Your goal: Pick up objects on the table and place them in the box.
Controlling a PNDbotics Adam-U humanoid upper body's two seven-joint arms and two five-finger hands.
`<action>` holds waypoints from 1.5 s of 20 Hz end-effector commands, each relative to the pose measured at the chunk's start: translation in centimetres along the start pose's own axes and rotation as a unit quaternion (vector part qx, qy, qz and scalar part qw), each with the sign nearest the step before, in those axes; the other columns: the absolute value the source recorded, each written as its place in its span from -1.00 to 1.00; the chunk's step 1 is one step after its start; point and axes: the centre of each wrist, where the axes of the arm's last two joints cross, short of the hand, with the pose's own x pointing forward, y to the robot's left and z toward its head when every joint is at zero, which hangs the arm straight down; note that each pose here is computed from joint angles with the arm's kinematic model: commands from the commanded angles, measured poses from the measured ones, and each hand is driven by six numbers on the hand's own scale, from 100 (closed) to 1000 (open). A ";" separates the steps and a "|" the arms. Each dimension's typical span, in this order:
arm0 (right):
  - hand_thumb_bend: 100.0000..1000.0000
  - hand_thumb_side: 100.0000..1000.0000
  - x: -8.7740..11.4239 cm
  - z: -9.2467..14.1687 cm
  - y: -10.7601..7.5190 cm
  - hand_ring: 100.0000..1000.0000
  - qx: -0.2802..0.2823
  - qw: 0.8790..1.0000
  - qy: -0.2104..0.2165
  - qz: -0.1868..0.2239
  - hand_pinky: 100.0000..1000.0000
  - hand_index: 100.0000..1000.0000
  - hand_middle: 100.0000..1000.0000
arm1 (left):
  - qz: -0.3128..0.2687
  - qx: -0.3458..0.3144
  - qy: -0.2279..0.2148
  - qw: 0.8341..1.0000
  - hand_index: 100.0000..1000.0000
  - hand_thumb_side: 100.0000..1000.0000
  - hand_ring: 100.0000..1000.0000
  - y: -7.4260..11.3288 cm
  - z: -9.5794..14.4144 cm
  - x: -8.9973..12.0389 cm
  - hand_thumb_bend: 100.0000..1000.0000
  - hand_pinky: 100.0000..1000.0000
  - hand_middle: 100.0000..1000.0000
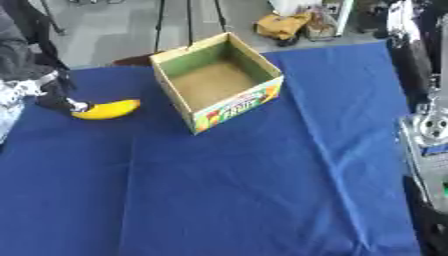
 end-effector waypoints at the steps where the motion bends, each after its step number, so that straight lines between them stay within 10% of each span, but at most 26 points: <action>1: -1.00 0.39 0.5 -0.6 -0.2 0.17 0.001 1.000 -0.013 -0.002 -0.02 0.51 0.22 | 0.000 0.014 -0.008 1.000 0.44 -0.17 0.19 1.6 0.2 0.0 -0.20 0.36 0.14; 30: -1.00 0.38 0.6 -0.8 -0.2 0.17 0.006 1.000 -0.017 -0.009 -0.02 0.52 0.21 | -0.025 0.027 -0.034 0.999 0.44 -0.18 0.28 -0.2 0.1 -0.6 -0.33 0.47 0.17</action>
